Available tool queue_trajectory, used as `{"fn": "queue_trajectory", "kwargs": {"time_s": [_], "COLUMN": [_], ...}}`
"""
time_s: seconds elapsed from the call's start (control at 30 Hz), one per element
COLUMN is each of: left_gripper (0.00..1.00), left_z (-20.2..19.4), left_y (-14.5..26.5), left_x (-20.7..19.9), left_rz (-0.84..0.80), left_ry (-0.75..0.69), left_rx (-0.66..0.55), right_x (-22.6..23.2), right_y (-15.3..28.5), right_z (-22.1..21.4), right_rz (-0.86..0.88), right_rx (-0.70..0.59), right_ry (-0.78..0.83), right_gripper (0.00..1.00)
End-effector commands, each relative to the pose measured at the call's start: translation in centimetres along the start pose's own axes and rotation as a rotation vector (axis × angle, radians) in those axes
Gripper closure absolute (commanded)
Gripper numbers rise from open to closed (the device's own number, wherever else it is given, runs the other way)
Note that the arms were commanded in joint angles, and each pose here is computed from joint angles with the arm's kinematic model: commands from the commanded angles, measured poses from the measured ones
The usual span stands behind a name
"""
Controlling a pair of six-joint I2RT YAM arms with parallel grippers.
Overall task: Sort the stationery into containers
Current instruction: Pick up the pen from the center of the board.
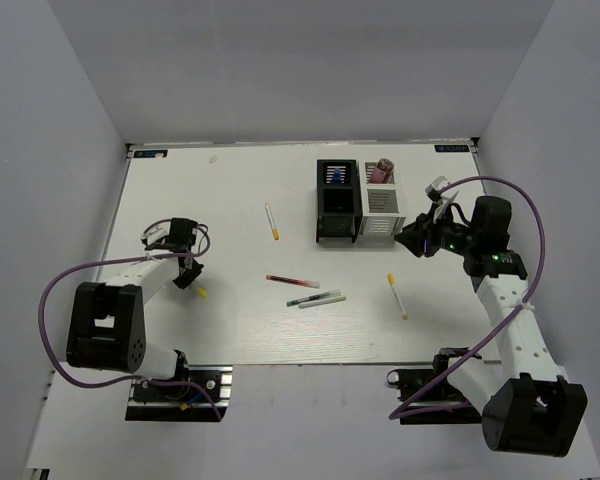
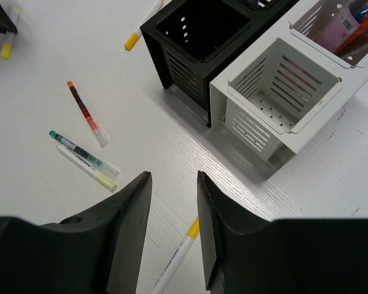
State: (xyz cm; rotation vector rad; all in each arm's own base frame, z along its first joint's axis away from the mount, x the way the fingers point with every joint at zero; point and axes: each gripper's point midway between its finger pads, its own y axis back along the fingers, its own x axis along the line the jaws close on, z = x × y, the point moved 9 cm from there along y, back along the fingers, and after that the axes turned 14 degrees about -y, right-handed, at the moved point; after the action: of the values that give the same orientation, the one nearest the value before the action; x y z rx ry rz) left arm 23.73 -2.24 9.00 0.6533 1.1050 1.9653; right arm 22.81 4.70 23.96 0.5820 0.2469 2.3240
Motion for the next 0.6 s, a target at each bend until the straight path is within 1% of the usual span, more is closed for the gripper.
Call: {"fn": "queue_trajectory", "kwargs": {"time_s": [0.0, 0.03, 0.07, 0.13, 0.17, 0.2, 0.23, 0.3, 0.37, 0.4, 0.43, 0.47, 0.57], "left_gripper": [0.78, 0.83, 0.90, 1.00, 1.00, 1.00, 1.00, 1.00, 1.00, 1.00, 1.00, 1.00, 1.00], "left_z": [-2.9, -2.9, -2.8, -1.7, -1.2, 0.3, 0.7, 2.9, 5.0, 5.4, 5.8, 6.8, 7.5], "left_y": [-1.4, -1.4, -1.2, -0.4, 0.1, 1.3, 2.2, 4.1, 6.8, 7.4, 8.7, 9.8, 11.9], "left_x": [0.6, 0.6, 0.5, -0.1, -0.5, -1.0, -1.5, -2.4, -3.4, -3.7, -4.5, -5.3, -7.5], "left_rz": [-0.018, -0.018, -0.032, -0.068, -0.090, -0.136, -0.190, -0.287, -0.437, -0.490, -0.586, -0.670, -0.887], "left_ry": [-0.026, -0.026, -0.034, -0.054, -0.079, -0.079, -0.099, -0.133, -0.147, -0.181, -0.208, -0.210, -0.262], "left_rx": [0.129, 0.129, 0.128, 0.085, 0.060, 0.005, -0.011, -0.101, -0.210, -0.248, -0.273, -0.343, -0.377], "right_x": [0.2, 0.2, 0.2, 0.2, 0.1, 0.0, 0.0, 0.0, -0.1, -0.2, -0.2, -0.3, -0.4], "right_y": [0.3, 0.3, 0.4, 0.4, 0.3, 0.4, 0.4, 0.3, 0.4, 0.3, 0.3, 0.2, 0.1], "right_z": [-0.3, -0.5, -0.5, -0.8, -1.0, -1.1, -1.2, -1.6, -1.7, -1.8, -1.9, -2.0, -2.3], "right_rz": [-0.007, -0.006, -0.009, -0.009, -0.015, -0.017, -0.017, -0.020, -0.026, -0.027, -0.029, -0.032, -0.044], "right_rx": [-0.003, -0.002, -0.002, 0.005, 0.012, 0.014, 0.021, 0.028, 0.029, 0.031, 0.031, 0.030, 0.035], "right_ry": [-0.011, -0.012, -0.012, -0.014, -0.019, -0.013, -0.019, -0.020, -0.023, -0.023, -0.026, -0.025, -0.033], "right_gripper": [0.58, 0.58, 0.58, 0.58, 0.58, 0.58, 0.56, 0.56, 0.56, 0.56, 0.56, 0.56, 0.56]}}
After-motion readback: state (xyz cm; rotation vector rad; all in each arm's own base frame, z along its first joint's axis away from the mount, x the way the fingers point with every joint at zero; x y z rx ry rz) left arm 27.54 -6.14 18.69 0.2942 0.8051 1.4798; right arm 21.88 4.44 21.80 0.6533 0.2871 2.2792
